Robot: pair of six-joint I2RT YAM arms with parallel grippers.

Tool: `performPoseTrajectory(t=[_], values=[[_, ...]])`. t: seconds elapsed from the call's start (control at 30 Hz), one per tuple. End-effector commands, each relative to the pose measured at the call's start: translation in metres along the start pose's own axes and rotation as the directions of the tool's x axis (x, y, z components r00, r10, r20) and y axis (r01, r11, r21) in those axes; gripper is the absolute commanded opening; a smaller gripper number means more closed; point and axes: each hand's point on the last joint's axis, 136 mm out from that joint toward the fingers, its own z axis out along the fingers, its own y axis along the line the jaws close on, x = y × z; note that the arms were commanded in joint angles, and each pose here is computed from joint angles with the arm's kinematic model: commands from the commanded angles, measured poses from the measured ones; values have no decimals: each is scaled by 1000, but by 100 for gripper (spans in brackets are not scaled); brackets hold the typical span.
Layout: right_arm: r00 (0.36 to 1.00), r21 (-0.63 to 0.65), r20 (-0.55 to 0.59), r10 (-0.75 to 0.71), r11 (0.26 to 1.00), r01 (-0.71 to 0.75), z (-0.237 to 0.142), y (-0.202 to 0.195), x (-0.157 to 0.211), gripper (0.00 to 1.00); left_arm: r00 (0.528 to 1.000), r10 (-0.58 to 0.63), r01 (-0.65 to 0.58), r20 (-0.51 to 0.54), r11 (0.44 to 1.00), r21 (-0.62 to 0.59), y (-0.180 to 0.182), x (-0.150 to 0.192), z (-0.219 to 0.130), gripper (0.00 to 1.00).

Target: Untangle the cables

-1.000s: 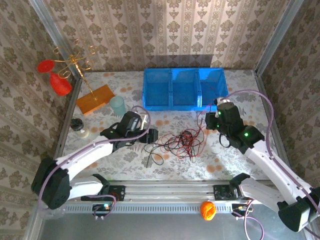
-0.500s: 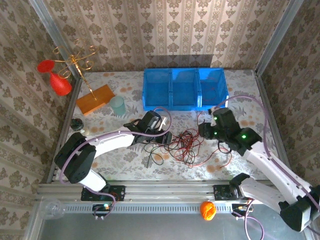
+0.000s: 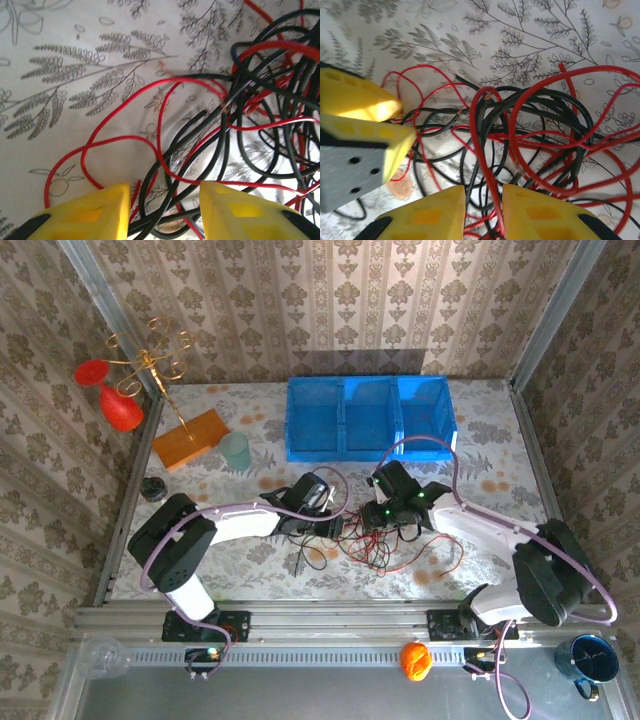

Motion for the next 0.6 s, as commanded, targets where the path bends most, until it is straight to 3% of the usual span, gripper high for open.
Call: performPoseTrajectory(t=[0.0,0.2,0.4,0.57], values=[[999,-2,21,-32,999,32,6,4,-10,24,1000,-15,15,11,1000,-2,1,1,2,42],[997,10,72,-33,999,32,-7,4,-20,0,1000,-8,9,13,1000,-14,3,1,-3,41],[969,-13,226,-100,994,105,-71,32,-45,0,999,-10,11,32,1000,-29,7,-2,-12,40],[896,-42,417,-155,981,189,-145,64,-78,0,998,-21,24,63,998,-52,16,-6,-25,38]])
